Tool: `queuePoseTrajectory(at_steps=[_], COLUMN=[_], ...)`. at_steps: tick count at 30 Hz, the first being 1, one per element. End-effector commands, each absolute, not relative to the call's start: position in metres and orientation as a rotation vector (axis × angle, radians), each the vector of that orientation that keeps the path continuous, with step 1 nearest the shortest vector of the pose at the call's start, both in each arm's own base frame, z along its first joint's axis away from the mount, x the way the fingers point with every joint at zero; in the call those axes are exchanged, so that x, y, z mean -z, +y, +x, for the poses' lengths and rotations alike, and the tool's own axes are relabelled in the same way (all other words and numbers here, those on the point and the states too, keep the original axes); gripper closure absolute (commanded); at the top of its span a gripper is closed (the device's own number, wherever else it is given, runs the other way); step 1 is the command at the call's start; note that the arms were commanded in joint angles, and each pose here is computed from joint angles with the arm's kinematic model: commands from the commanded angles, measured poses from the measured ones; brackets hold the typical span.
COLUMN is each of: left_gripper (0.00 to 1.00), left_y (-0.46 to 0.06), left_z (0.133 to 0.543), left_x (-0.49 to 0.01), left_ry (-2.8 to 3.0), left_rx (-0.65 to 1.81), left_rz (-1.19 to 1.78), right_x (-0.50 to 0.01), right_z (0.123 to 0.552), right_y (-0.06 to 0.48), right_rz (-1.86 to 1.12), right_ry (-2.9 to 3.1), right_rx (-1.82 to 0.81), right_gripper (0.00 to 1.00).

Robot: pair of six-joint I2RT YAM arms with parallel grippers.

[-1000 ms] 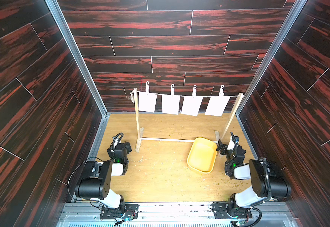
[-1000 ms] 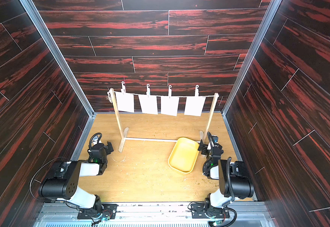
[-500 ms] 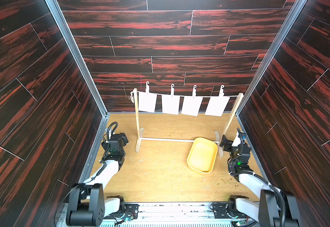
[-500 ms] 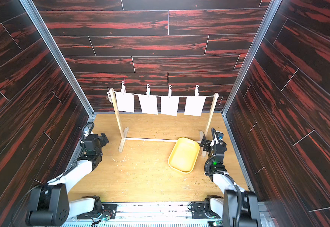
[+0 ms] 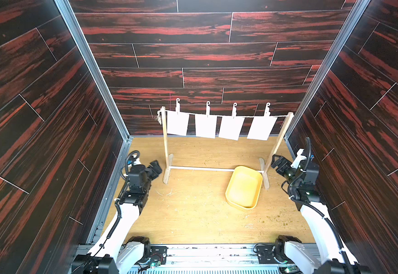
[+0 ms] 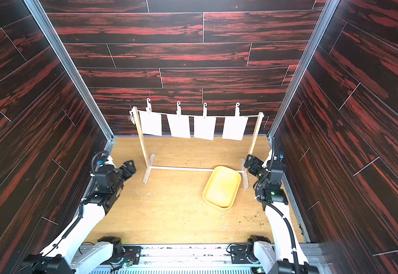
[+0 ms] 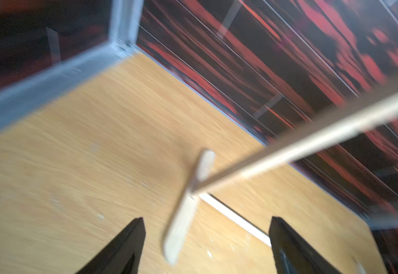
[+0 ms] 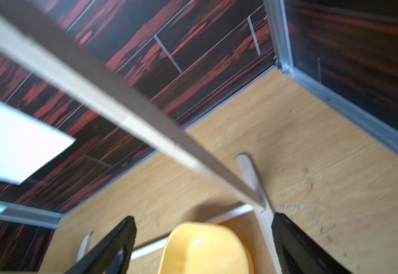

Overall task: Remove the postcards from the strings
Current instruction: Pinch the postcard on the clothesline.

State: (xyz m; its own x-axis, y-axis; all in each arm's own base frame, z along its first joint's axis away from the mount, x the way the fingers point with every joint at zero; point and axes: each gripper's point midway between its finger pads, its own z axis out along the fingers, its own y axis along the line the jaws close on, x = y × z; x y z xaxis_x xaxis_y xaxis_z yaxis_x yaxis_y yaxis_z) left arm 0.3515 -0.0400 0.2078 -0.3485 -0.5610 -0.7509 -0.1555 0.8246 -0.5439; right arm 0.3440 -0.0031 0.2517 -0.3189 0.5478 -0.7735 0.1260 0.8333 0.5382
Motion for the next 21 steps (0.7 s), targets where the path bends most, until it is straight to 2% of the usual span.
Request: queuePoseTrajectory(at_steps=[1, 10, 15, 16, 21], left_gripper=[0.12, 0.12, 0.07, 0.01, 0.0], left_y=[-0.093, -0.195, -0.266, -0.278, -0.332], left_z=[0.341, 0.339, 0.343, 0.344, 0.356], left_x=[-0.236, -0.275, -0.301, -0.306, -0.325], left_ry=[1.925, 1.889, 1.826, 1.816, 1.778], left_rx=[0.598, 0.705, 0.807, 0.819, 0.858], left_rz=[-0.382, -0.091, 0.085, 0.113, 0.219], right_x=[-0.284, -0.335, -0.379, -0.389, -0.433], right_z=[0.324, 0.309, 0.308, 0.307, 0.312], right_y=[0.014, 0.027, 0.041, 0.045, 0.049], right_rz=[0.441, 0.361, 0.255, 0.225, 0.149], right_ry=[1.878, 1.897, 1.881, 1.872, 1.86], right_rx=[-0.549, -0.591, -0.649, -0.662, -0.662], right_gripper=[0.07, 0.1, 0.06, 0.05, 0.01])
